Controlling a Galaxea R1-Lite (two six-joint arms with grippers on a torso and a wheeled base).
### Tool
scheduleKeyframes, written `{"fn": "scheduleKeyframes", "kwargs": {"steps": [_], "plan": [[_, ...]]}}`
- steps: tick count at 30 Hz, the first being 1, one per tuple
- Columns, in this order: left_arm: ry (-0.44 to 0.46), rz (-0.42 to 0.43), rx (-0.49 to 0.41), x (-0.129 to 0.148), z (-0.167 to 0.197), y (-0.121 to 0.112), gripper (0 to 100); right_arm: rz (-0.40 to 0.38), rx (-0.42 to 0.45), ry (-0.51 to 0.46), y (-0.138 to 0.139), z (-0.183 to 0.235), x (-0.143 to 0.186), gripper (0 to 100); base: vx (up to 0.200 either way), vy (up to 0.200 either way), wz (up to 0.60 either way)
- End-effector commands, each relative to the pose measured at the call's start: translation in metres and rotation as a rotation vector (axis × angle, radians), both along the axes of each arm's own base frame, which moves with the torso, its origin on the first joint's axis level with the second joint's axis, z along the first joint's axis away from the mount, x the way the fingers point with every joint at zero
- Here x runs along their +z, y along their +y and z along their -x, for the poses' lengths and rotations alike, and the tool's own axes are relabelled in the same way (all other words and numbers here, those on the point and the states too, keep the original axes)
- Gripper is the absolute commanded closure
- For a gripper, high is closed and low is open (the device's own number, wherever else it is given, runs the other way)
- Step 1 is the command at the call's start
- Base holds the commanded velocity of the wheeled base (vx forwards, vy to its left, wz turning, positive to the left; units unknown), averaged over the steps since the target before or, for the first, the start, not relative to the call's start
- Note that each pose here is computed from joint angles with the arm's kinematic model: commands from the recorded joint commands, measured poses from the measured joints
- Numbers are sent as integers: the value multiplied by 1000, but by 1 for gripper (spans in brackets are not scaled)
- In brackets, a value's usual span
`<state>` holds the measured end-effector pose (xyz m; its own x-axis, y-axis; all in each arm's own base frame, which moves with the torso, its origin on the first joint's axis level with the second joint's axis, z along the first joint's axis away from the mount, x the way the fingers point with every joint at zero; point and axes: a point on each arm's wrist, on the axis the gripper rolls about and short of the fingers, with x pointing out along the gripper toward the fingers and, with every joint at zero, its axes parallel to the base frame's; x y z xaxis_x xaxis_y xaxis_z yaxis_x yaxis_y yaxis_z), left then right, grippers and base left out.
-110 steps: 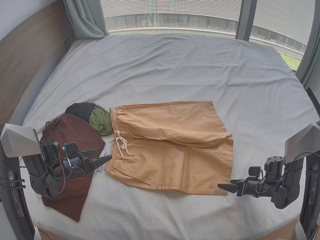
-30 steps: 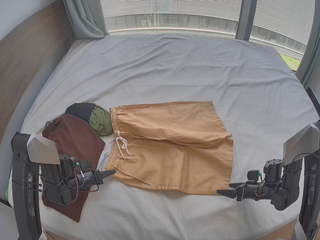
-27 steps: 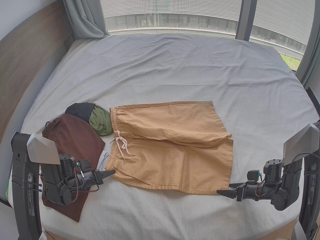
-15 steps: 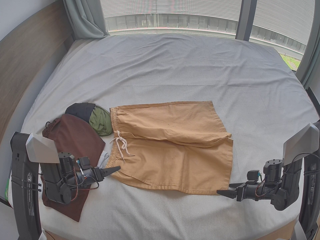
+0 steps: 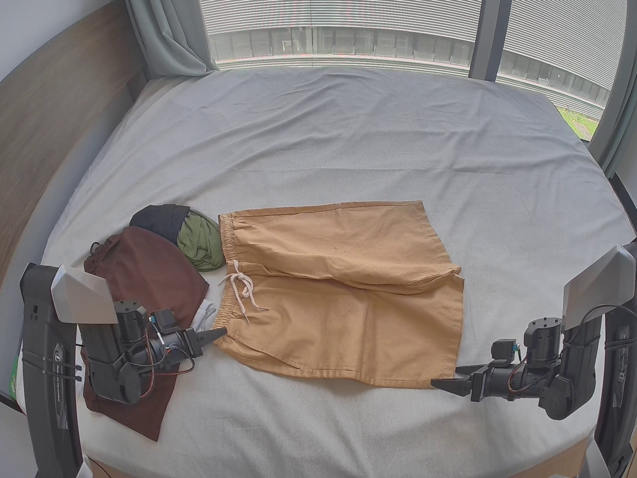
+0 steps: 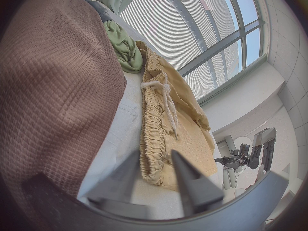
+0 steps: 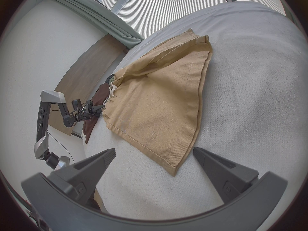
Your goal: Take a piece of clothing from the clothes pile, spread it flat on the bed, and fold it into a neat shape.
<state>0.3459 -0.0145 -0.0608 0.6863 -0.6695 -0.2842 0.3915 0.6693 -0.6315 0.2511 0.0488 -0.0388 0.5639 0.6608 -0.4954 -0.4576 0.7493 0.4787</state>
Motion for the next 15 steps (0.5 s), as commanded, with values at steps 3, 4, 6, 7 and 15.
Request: {"fn": "scheduleKeyframes", "kwargs": {"steps": [3,4,6,7,15], "plan": [[-4,1,-11,0,0,-1,100,-21,35,16,1,4,0,0,0,0,0],[-2,1,-11,0,1,-1,100,-28,45,19,1,5,0,0,0,0,0],[-4,1,-11,0,0,-1,100,-31,54,23,2,6,0,0,0,0,0],[-4,1,-11,0,0,-1,100,-31,54,23,2,6,0,0,0,0,0],[-5,1,-13,0,0,-1,100,-29,58,25,4,6,-1,0,0,0,0]]}}
